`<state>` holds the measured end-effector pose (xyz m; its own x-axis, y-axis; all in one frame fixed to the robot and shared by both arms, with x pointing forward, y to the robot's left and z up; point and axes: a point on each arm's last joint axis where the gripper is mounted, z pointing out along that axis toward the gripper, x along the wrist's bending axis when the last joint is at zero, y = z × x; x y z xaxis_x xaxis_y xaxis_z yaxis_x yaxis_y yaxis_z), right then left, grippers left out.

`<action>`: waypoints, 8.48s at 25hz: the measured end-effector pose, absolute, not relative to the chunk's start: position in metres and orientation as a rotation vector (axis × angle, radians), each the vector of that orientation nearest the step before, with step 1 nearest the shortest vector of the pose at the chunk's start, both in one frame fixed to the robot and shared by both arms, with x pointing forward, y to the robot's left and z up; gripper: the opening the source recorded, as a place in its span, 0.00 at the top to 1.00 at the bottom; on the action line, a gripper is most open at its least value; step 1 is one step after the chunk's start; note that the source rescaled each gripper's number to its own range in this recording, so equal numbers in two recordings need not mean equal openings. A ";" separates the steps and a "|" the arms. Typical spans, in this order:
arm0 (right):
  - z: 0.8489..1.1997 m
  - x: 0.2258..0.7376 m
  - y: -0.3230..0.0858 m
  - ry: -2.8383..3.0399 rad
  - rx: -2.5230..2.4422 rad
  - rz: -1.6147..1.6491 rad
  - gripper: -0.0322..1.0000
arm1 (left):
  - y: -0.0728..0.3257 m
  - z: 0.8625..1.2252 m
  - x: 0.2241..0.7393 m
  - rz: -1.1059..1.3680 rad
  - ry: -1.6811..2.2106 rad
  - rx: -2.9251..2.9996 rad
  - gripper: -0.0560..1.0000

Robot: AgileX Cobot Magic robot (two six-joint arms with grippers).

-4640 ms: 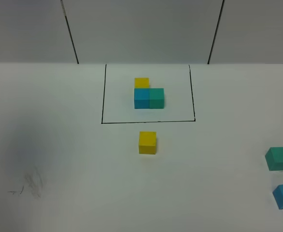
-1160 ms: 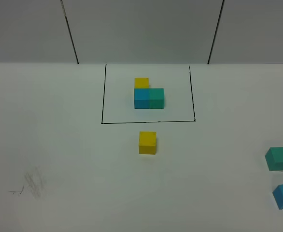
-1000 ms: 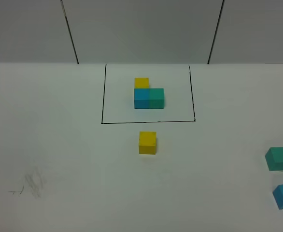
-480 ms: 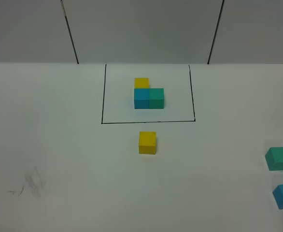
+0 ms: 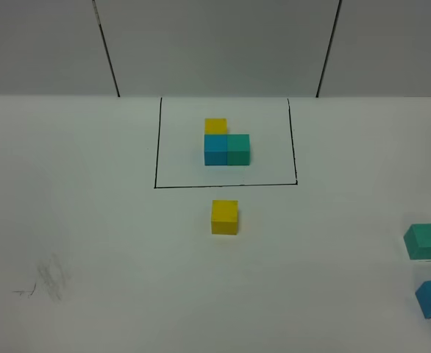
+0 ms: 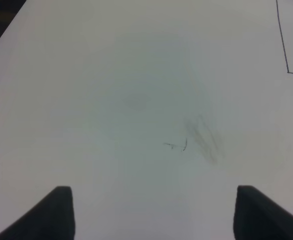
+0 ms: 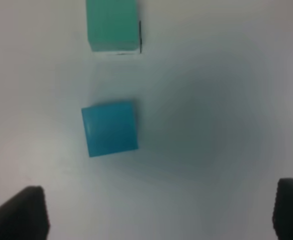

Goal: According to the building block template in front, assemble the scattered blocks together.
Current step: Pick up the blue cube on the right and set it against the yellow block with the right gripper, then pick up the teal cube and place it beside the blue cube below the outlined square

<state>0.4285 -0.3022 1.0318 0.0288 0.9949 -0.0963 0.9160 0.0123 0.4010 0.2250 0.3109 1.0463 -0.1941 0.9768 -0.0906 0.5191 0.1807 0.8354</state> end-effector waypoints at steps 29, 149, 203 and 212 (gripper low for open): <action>0.909 0.479 -0.294 2.083 2.091 0.202 0.13 | 0.311 1.046 0.225 0.896 1.808 1.410 0.47; 0.906 0.566 0.009 2.031 2.102 0.275 0.68 | 0.311 1.046 0.225 0.898 1.805 1.411 0.47; 1.060 0.578 -0.054 1.955 1.887 0.331 0.20 | 0.311 1.046 0.225 0.896 1.807 1.408 0.47; 1.074 0.555 -0.147 1.805 1.966 0.194 0.20 | 0.311 1.046 0.225 0.896 1.807 1.408 0.47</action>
<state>0.5551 -0.1466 1.0739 0.1286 0.9709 -0.2020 0.9059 -0.0321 0.4224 0.2251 0.3109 1.0464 -0.1948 0.9765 -0.0926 0.5172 0.1825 0.8362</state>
